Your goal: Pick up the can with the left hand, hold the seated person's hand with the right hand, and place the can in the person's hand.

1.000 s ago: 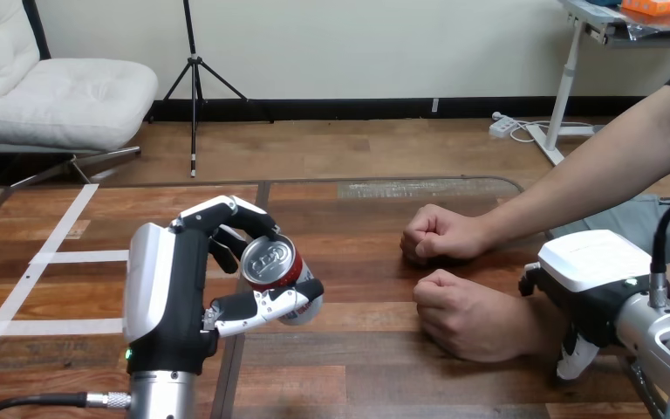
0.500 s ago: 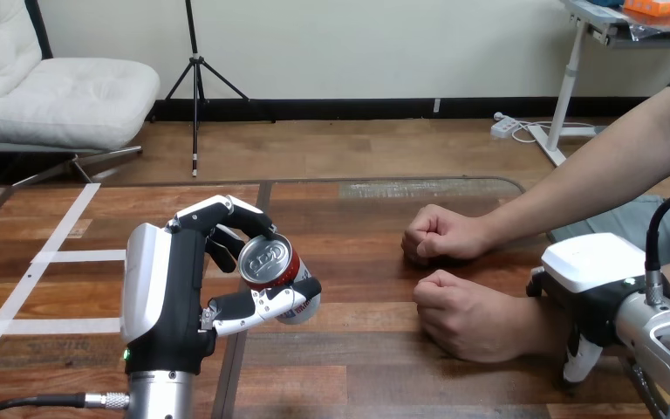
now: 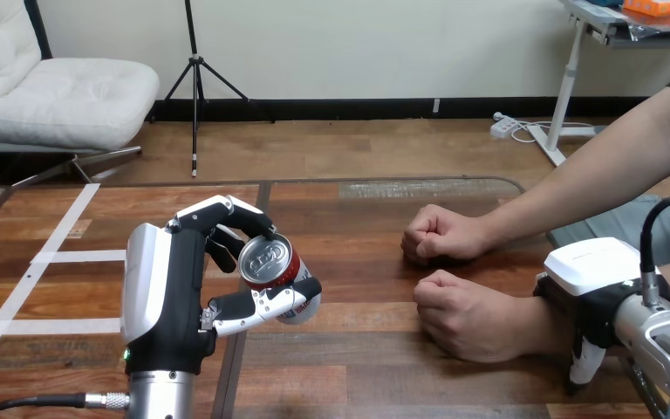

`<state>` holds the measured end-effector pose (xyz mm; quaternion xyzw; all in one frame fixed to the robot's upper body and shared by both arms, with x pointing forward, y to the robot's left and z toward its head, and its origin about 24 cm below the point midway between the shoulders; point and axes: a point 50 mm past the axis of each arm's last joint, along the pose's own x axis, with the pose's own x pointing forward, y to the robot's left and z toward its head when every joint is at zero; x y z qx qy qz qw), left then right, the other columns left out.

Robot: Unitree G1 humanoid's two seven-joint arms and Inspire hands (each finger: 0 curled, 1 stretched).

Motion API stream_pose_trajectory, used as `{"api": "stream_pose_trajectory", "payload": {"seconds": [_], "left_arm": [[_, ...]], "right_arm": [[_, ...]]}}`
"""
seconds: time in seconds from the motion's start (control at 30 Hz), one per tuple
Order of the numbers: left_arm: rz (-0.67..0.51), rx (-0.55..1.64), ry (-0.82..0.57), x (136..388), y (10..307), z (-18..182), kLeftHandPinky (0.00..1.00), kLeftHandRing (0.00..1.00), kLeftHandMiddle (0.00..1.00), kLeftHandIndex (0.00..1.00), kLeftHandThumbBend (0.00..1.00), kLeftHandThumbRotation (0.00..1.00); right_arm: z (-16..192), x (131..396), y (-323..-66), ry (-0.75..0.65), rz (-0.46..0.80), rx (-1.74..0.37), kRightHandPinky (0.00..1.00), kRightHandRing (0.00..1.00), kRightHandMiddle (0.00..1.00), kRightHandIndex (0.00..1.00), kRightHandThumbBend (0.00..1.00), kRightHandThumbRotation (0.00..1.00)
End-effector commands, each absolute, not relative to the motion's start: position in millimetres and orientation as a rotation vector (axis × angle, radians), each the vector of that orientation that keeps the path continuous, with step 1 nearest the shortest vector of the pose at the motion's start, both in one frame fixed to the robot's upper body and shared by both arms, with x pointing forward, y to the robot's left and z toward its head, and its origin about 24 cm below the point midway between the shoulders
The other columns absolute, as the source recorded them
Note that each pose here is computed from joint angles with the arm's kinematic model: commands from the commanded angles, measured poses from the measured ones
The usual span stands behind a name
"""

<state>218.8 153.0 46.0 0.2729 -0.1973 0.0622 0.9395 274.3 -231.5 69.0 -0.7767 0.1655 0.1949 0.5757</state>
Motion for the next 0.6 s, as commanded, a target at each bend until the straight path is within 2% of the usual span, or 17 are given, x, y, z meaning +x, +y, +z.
{"api": "stream_pose_trajectory", "payload": {"seconds": [0.0,0.27,0.57], "left_arm": [[0.156,0.533,-0.523,227,152,69,0.29,0.35,0.41,0.42,0.76,0.00],[0.158,0.537,-0.526,227,153,68,0.29,0.35,0.41,0.42,0.76,0.00],[0.164,0.534,-0.516,227,154,69,0.29,0.35,0.40,0.42,0.76,0.00]], "right_arm": [[88,290,-237,0.346,0.365,-1.886,0.85,0.83,0.81,0.78,0.79,0.07],[82,294,-244,0.366,0.350,-1.908,0.84,0.82,0.80,0.77,0.72,0.02],[77,296,-249,0.385,0.339,-1.905,0.84,0.81,0.79,0.77,0.69,0.01]]}}
